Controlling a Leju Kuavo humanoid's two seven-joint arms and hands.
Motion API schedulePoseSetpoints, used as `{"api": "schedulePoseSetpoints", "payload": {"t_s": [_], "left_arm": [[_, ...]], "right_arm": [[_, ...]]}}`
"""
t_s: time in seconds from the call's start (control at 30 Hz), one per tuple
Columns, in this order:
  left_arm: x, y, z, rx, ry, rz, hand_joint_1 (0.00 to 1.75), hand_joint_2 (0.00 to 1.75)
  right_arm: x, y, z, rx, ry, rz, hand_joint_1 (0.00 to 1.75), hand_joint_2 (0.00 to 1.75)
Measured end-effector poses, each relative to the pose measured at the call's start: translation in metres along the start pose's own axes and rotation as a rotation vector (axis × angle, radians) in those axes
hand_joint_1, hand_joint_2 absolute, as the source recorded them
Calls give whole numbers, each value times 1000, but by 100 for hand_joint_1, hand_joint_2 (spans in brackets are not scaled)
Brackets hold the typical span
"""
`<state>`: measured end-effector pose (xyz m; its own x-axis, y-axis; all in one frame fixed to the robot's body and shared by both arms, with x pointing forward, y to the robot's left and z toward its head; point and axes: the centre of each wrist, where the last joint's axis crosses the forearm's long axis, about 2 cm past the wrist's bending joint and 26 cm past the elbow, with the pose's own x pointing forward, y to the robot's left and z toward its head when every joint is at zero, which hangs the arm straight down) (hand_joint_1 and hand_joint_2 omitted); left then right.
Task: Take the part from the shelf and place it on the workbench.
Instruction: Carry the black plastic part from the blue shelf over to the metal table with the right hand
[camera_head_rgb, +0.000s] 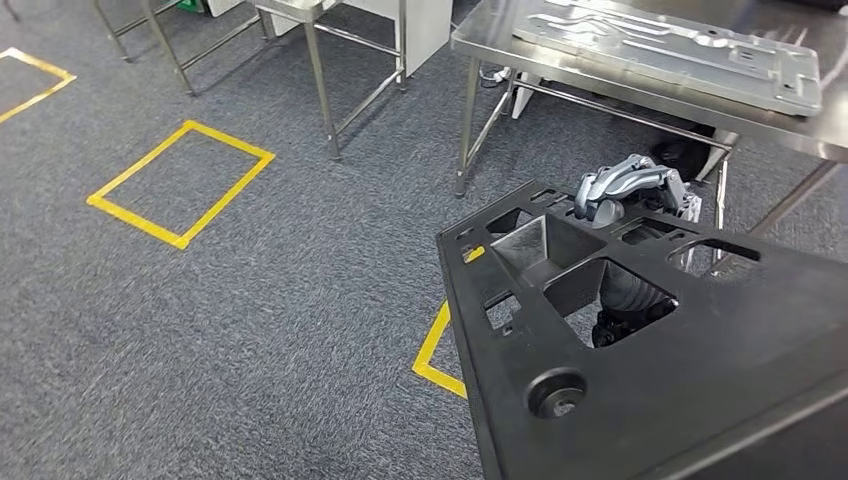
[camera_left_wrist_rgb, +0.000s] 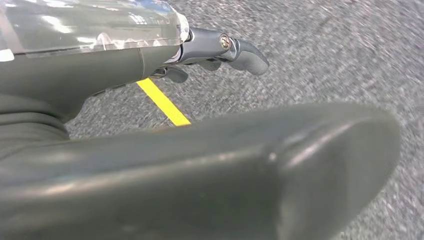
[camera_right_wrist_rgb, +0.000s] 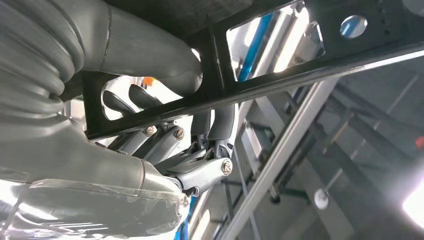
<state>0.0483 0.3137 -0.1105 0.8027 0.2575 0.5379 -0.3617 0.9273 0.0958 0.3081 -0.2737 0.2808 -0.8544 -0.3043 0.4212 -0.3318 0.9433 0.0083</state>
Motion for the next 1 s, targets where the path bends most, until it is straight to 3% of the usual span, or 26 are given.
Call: {"api": "schedulePoseSetpoints", "payload": {"t_s": [0.53,1.0], "left_arm": [[-1,-2,1,0,-15,48,0,0],[-2,-7,2,-8,-4,92,0,0]], "right_arm": [[-5,19,-20,67,-28,-70,175,175],[-10,18,-31,79,-35,-100,175,175]]}}
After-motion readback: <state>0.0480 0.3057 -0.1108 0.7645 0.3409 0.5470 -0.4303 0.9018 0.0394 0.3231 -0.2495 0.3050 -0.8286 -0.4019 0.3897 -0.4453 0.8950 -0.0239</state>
